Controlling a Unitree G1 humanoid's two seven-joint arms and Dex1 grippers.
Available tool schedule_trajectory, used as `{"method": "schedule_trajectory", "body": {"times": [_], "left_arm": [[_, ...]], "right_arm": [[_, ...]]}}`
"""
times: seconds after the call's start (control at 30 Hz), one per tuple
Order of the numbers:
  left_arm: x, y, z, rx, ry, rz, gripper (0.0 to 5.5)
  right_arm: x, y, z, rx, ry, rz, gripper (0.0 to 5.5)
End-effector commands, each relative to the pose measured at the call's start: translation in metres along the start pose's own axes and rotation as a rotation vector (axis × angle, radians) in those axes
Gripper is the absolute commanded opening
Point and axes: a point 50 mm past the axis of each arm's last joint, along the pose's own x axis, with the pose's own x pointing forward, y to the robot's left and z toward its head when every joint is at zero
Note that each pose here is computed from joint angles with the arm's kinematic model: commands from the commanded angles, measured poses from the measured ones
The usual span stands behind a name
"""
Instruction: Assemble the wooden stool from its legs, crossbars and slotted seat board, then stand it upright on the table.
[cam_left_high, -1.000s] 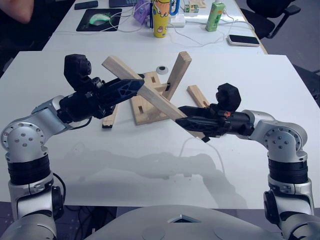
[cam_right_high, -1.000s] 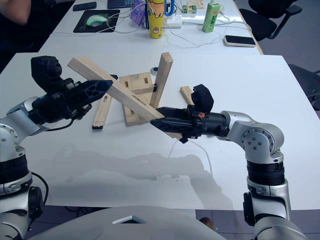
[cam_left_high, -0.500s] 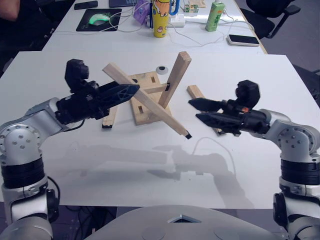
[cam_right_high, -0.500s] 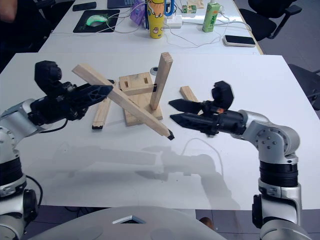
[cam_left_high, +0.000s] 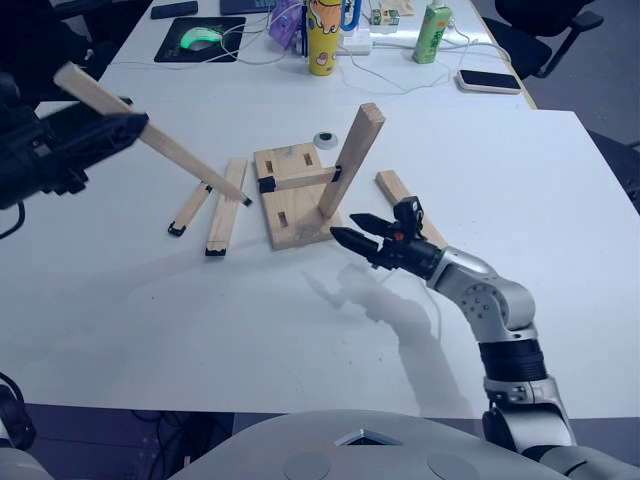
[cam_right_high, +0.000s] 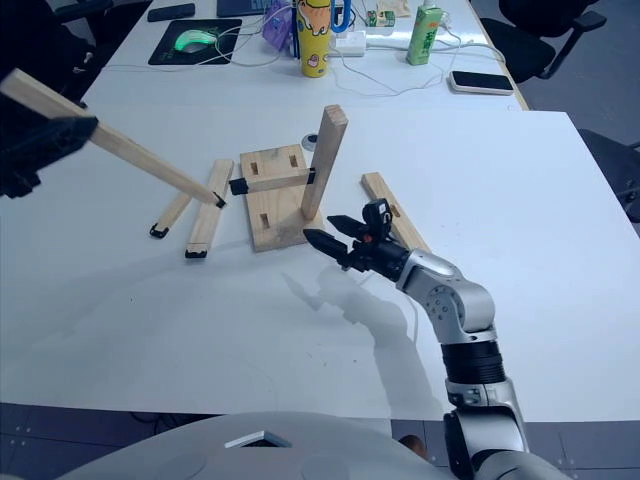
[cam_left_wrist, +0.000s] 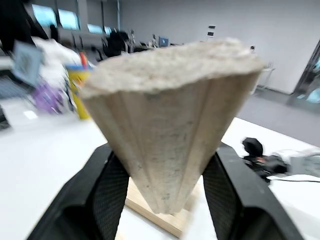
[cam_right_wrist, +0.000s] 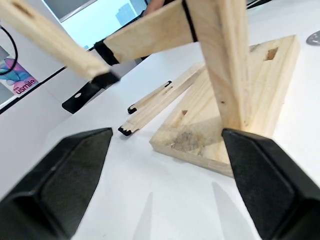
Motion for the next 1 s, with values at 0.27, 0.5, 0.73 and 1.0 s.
{"method": "schedule_trajectory", "body": {"times": [0.27, 0.5, 0.73, 1.0], "left_arm": [[0.031, 0.022, -0.029, 0.139, 0.035, 0.059, 2.07], [0.045, 0.02, -0.042, 0.152, 0.035, 0.055, 2.07], [0.052, 0.014, -0.049, 0.15, 0.04, 0.041, 2.07], [0.052, 0.012, -0.048, 0.151, -0.004, 0.063, 2.07]], "right_arm": [[0.068, 0.034, -0.03, -0.374, 0.148, -0.038, 4.06], [0.119, 0.035, -0.036, -0.544, 0.288, -0.049, 4.06], [0.113, 0.018, -0.047, -0.402, 0.481, -0.118, 4.06], [0.067, 0.02, -0.061, -0.296, 0.766, -0.057, 4.06]]}}
